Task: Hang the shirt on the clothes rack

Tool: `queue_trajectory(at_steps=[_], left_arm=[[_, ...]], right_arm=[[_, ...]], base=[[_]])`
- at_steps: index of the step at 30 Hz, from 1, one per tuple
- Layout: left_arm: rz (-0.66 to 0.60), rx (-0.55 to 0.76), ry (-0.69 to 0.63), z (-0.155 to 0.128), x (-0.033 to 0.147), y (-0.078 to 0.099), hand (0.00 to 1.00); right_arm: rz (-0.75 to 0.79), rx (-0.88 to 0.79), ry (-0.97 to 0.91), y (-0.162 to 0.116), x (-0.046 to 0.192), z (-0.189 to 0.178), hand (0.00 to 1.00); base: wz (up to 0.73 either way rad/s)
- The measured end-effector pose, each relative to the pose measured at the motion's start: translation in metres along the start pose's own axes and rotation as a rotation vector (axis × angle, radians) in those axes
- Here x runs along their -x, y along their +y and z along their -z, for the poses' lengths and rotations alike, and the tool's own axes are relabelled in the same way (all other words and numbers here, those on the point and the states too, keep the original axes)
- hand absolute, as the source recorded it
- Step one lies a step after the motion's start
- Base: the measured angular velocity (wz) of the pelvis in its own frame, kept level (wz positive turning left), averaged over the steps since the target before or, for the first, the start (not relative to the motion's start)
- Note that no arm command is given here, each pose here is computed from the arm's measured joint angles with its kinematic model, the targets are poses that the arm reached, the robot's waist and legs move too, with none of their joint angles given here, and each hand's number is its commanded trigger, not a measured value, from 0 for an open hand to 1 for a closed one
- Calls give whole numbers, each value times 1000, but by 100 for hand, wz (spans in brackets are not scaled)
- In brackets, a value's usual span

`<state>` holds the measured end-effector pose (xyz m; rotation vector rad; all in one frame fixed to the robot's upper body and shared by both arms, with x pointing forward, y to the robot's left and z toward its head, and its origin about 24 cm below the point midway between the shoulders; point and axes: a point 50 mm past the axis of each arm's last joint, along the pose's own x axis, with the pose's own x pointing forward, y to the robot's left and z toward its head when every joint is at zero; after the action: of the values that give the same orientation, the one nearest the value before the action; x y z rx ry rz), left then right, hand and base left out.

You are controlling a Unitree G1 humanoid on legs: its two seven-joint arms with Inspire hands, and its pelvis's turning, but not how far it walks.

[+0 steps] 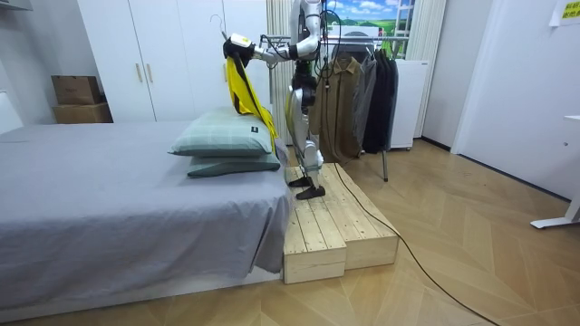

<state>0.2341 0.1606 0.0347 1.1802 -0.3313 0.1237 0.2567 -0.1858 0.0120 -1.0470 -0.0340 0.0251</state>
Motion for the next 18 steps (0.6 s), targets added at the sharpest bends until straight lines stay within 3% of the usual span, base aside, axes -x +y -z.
queue_trajectory(at_steps=[7,8,9,11,18], left_arm=[[20,-6,-2,-1,2,-4,100],[27,-7,-3,-1,2,-5,83],[31,-11,-5,-1,3,-6,44],[31,-16,-7,-1,3,-6,0],[29,-5,-3,-3,2,-6,0]], right_arm=[[-20,-8,25,5,2,5,100],[-27,-10,33,7,2,6,100],[-31,-13,39,8,3,7,100],[-32,-15,40,9,3,7,100],[-43,-13,52,12,4,10,100]], base=[[-9],[0],[0],[0],[0]])
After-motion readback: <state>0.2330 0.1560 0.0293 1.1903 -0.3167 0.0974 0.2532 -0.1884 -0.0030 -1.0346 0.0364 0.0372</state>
